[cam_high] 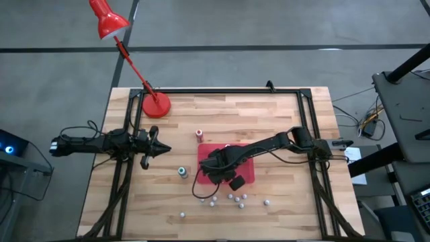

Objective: Pick & Place food coloring
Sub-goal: Put the small green food coloring bottle into the container, then put the right small red food coloring bottle into the container

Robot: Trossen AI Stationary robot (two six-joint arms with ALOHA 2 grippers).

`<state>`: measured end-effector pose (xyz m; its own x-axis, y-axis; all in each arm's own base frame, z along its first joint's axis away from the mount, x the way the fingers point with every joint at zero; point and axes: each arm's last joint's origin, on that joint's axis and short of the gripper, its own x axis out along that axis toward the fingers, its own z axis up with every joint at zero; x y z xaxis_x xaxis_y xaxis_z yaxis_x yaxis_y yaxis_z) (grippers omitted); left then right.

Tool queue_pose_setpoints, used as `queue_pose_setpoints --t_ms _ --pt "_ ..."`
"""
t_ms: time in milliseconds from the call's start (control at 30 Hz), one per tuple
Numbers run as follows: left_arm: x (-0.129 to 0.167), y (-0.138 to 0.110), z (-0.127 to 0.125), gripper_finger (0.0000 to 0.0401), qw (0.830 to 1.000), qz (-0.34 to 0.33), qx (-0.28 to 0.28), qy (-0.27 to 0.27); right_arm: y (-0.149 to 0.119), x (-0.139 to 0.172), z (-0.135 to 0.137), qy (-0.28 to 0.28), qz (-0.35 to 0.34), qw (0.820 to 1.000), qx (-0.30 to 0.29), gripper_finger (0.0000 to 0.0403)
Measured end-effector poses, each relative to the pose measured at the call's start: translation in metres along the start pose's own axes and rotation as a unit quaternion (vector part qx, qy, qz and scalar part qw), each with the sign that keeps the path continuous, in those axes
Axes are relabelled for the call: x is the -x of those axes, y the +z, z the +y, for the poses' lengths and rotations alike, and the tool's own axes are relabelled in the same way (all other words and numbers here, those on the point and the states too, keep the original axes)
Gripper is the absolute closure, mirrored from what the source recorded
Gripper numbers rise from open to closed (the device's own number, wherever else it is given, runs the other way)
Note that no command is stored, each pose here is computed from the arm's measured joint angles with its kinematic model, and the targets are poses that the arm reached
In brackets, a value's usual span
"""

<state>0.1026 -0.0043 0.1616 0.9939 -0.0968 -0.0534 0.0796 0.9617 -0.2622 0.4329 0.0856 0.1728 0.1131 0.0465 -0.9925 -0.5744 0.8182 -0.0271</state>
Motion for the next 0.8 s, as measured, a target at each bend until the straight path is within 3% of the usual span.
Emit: queue_pose_setpoints --t_ms 433,800 --pt "0.0 0.0 0.0 0.0401 1.0 0.0 0.0 0.0 0.0 0.003 0.0 -0.001 -0.003 1.0 -0.009 0.027" --pt "0.0 0.0 0.0 0.0401 1.0 0.0 0.0 0.0 -0.003 0.027 0.001 -0.01 -0.023 0.999 -0.021 0.0253"
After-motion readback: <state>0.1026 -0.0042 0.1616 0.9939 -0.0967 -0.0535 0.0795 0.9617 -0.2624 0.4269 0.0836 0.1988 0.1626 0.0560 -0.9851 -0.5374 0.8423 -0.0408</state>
